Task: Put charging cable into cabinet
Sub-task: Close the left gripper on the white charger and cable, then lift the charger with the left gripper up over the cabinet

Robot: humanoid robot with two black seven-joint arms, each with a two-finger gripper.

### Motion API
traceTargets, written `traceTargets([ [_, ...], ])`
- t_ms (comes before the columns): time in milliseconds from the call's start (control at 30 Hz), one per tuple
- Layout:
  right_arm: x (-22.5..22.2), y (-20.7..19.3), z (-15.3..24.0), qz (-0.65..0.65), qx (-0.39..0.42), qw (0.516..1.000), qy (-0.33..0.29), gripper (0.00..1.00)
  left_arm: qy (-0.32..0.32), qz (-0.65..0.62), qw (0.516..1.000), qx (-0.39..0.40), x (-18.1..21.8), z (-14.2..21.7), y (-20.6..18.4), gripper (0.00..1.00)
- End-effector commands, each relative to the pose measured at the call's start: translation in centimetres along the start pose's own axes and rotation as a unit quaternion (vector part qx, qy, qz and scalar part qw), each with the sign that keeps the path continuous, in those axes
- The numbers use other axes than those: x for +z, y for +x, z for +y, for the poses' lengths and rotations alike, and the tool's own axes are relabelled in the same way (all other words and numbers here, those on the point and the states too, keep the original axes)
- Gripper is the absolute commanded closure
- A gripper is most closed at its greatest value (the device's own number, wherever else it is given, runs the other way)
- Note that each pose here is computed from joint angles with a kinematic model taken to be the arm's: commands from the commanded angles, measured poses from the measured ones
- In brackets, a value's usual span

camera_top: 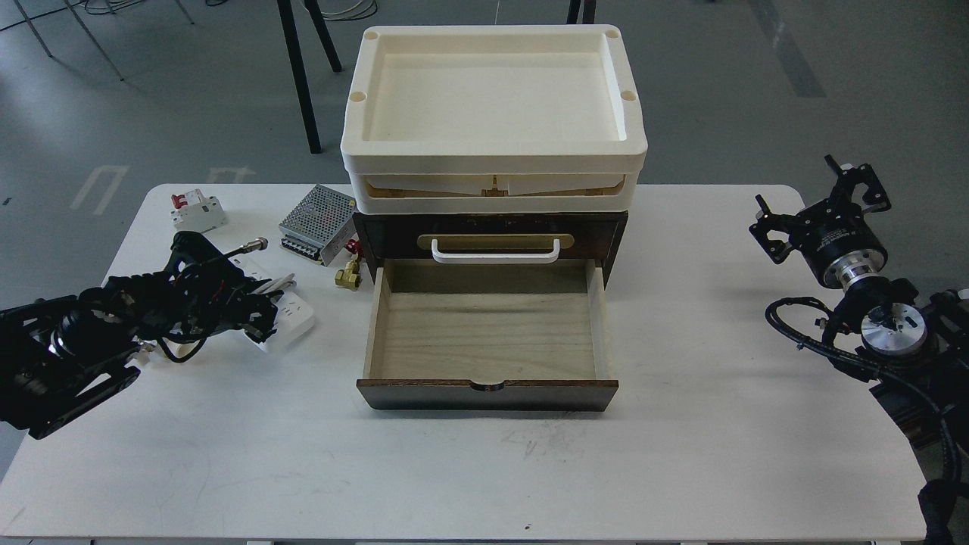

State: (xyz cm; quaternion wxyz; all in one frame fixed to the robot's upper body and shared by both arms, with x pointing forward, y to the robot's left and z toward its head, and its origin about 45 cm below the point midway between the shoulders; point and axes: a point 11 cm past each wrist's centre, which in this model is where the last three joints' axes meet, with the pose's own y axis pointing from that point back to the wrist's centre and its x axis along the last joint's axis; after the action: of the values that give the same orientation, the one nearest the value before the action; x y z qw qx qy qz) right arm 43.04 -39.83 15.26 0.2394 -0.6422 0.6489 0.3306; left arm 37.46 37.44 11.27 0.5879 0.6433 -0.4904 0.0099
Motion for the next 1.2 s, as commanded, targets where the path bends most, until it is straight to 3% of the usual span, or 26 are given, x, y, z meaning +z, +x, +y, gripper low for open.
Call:
traceTargets([
  [0,0.0,0.0,0.0,0.0,0.0,1.0,0.0,0.0,0.001,0.0,1.0,-0.001,-0.1,0.0,0.0,0.91],
  [267,0.0,0.0,0.0,0.0,0.0,1.0,0.001,0.0,-0.005,0.039,0.999,0.019,-0.5,0.7,1.4,0.94],
  [600,0.1,-0.1,0.0,0.0,-0.001,1.0,-0.001,0.0,0.028,0.039,0.999,0.021,-7.7,7.1,3.3,0.95],
  [933,0.2,-0.1,0.0,-0.001,-0.002,1.0,-0.001,0.0,0.091,-0.009,0.984,0.15,-13.3,17.9,16.1,0.95],
  [1033,0.1,0.0,0.0,0.0,-0.001,1.0,-0.001,0.0,0.089,-0.031,0.977,0.19,-12.5,21.1,20.7,0.95],
  [1167,0.1,0.0,0.0,0.0,-0.001,1.0,-0.001,0.0,0.06,-0.078,0.964,0.249,-8.5,24.5,26.5,0.95],
])
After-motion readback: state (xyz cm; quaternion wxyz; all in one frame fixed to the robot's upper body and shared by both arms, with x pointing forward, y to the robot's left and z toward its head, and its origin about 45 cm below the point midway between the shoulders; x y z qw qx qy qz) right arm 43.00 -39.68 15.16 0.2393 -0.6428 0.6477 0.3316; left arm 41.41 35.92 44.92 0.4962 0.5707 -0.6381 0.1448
